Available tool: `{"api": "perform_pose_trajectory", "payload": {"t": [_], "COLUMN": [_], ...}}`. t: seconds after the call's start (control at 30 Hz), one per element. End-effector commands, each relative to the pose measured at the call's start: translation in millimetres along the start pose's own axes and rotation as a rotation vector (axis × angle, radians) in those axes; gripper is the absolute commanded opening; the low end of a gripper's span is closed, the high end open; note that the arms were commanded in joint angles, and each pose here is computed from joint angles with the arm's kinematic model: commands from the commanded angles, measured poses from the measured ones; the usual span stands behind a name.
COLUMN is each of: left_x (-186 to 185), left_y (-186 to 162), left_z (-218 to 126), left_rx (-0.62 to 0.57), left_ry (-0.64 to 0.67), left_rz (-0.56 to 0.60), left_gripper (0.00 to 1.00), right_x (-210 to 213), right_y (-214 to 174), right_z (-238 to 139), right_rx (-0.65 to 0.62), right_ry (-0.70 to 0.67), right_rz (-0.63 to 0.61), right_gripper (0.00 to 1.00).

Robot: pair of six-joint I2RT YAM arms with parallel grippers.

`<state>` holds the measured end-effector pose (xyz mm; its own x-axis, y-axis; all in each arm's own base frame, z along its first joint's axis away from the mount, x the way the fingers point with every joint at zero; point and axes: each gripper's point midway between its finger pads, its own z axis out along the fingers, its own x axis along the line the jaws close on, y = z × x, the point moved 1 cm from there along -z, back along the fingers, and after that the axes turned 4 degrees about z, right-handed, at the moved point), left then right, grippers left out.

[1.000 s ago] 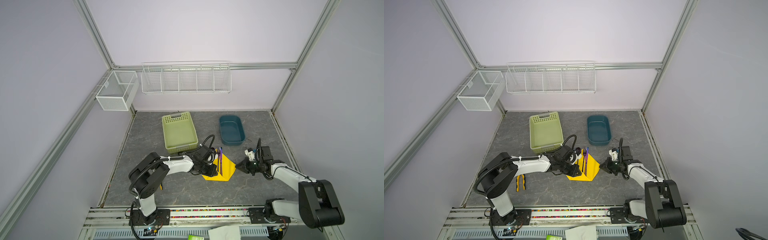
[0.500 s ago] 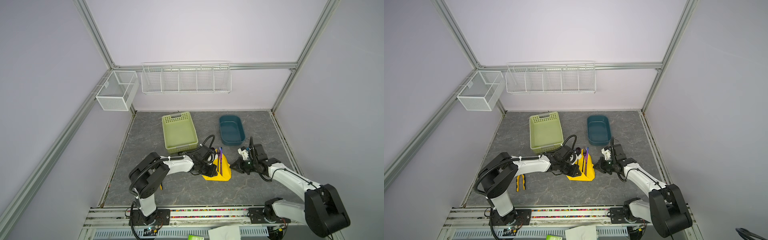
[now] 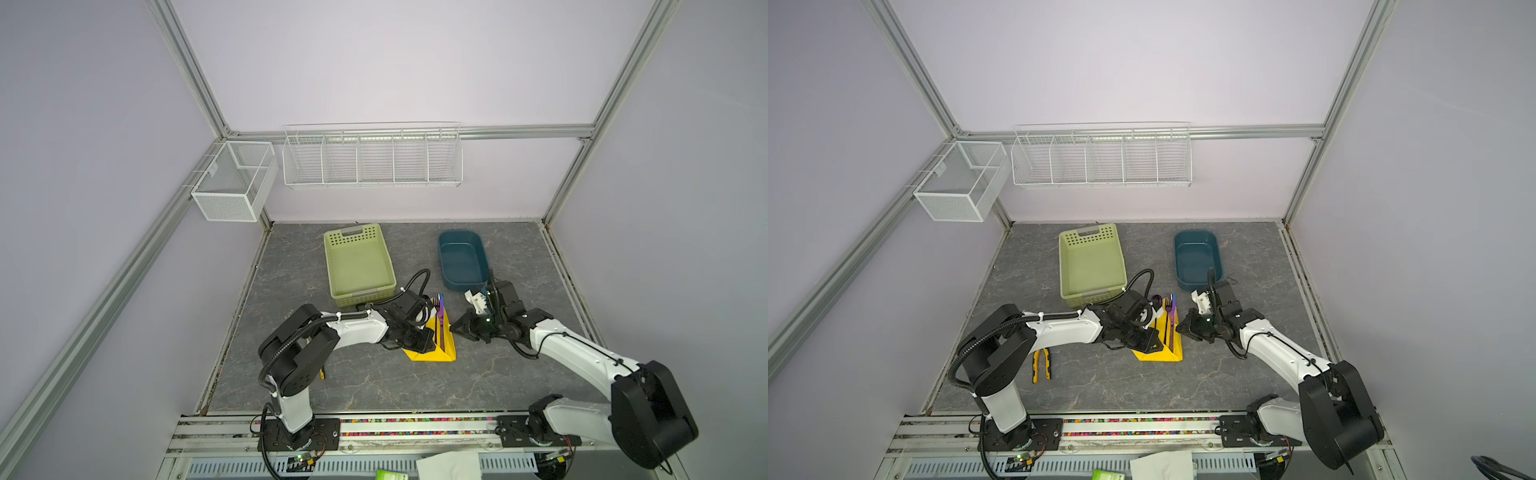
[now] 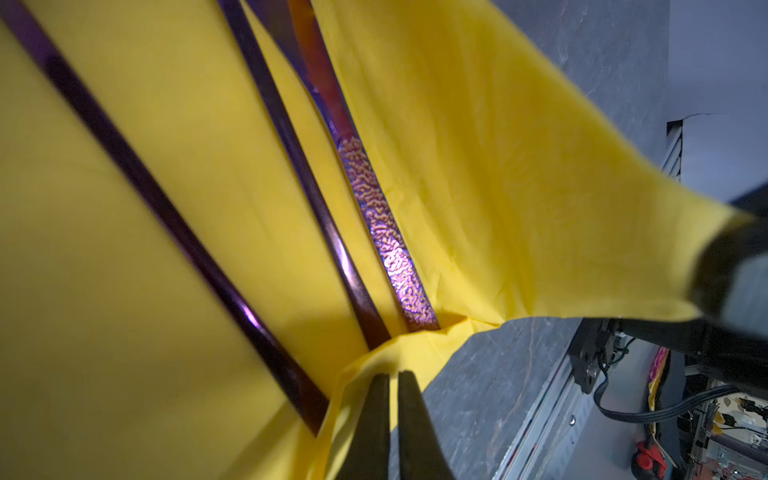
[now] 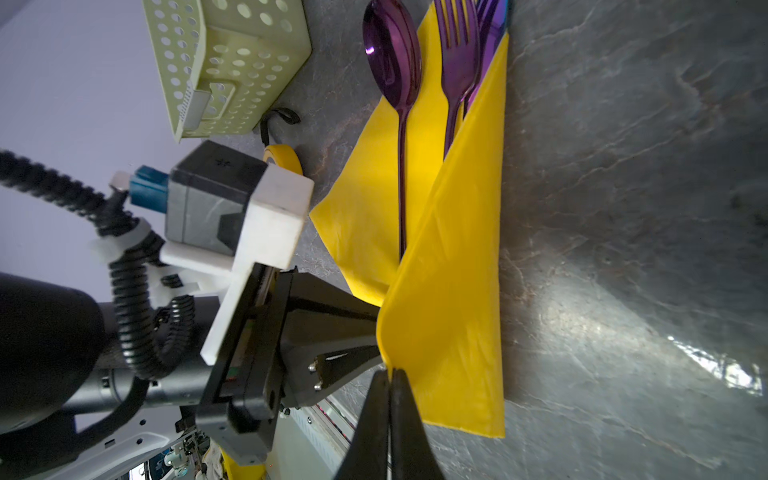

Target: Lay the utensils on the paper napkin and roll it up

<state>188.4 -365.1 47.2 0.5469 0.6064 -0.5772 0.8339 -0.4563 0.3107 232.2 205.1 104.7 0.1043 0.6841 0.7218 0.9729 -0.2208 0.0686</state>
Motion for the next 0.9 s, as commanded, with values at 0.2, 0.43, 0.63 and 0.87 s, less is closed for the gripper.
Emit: {"api": "perform_pose_trajectory", "payload": {"t": [0.2, 0.43, 0.63, 0.87], "left_x": [1, 2, 2, 1], "left_y": [2, 1, 1, 2], "left_z": [5, 5, 6, 5], "left_rx": [0.007, 0.016, 0.018, 0.014], "left_ry": [0.009, 0.018, 0.019, 0.016], "left_rz": [-0.002, -0.006, -0.006, 0.0], "left_gripper": [0.09, 0.09, 0.09, 0.08], "right_x": [21, 29, 30, 29], "right_y": [4, 2, 2, 1], "right_z": [8, 11, 15, 27], "right_rx": [0.001, 0.013, 0.022, 0.039], "right_ry": [0.015, 0.024, 0.03, 0.035], "right_rz": [-0.02, -0.036, -0.037, -0.022], "right_gripper": [0.07, 0.07, 0.07, 0.07]}}
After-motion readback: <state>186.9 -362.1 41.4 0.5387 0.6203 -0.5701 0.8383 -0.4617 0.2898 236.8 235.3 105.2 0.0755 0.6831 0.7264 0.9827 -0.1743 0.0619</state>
